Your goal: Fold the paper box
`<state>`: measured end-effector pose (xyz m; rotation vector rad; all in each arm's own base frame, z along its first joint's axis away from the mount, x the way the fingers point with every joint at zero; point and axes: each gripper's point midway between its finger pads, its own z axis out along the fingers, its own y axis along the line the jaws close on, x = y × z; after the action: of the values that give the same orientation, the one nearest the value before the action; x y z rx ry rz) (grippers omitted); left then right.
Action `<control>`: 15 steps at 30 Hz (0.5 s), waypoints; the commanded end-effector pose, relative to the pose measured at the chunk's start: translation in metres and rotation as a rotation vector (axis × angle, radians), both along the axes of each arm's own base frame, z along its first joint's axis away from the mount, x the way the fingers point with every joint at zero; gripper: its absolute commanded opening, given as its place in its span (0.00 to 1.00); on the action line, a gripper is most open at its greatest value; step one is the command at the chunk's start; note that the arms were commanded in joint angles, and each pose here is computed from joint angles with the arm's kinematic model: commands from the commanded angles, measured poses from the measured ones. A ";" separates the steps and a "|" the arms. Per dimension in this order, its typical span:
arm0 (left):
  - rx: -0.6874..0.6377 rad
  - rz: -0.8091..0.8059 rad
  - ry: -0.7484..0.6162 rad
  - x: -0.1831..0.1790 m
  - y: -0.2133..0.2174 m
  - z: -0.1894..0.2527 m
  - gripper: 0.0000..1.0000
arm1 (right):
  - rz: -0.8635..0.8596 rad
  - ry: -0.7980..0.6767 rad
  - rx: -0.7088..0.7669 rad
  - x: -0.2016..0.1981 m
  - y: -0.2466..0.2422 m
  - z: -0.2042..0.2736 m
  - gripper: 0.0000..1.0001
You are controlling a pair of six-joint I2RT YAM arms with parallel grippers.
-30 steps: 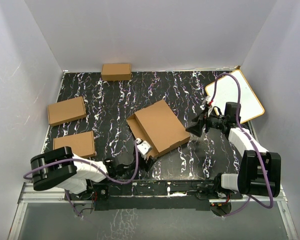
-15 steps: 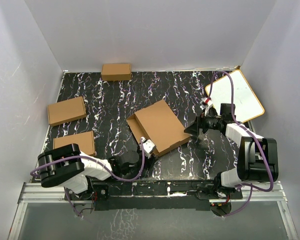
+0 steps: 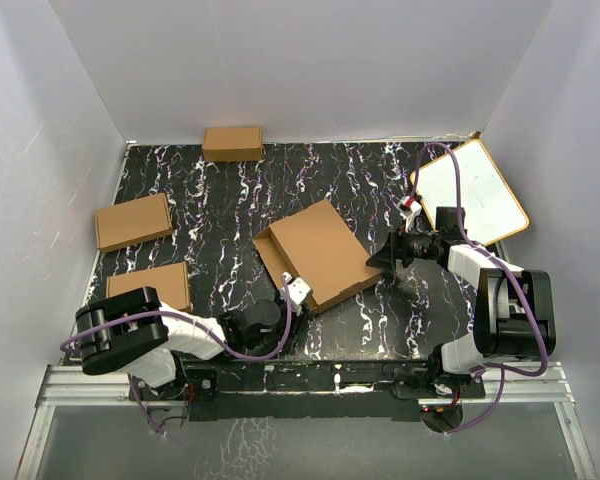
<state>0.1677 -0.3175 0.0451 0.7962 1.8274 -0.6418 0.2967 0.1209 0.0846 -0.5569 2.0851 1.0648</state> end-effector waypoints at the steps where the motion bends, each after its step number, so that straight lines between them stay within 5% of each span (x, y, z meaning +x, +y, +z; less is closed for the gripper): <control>1: -0.052 0.019 -0.016 0.006 -0.007 0.018 0.24 | 0.009 -0.047 0.007 0.014 0.003 0.013 0.69; 15: -0.058 -0.005 -0.043 0.003 -0.004 0.021 0.03 | -0.009 0.008 0.045 0.015 0.006 0.011 0.69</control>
<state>0.1676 -0.3181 0.0463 0.7970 1.8228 -0.6449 0.2945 0.1242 0.0789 -0.5218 2.1211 1.0972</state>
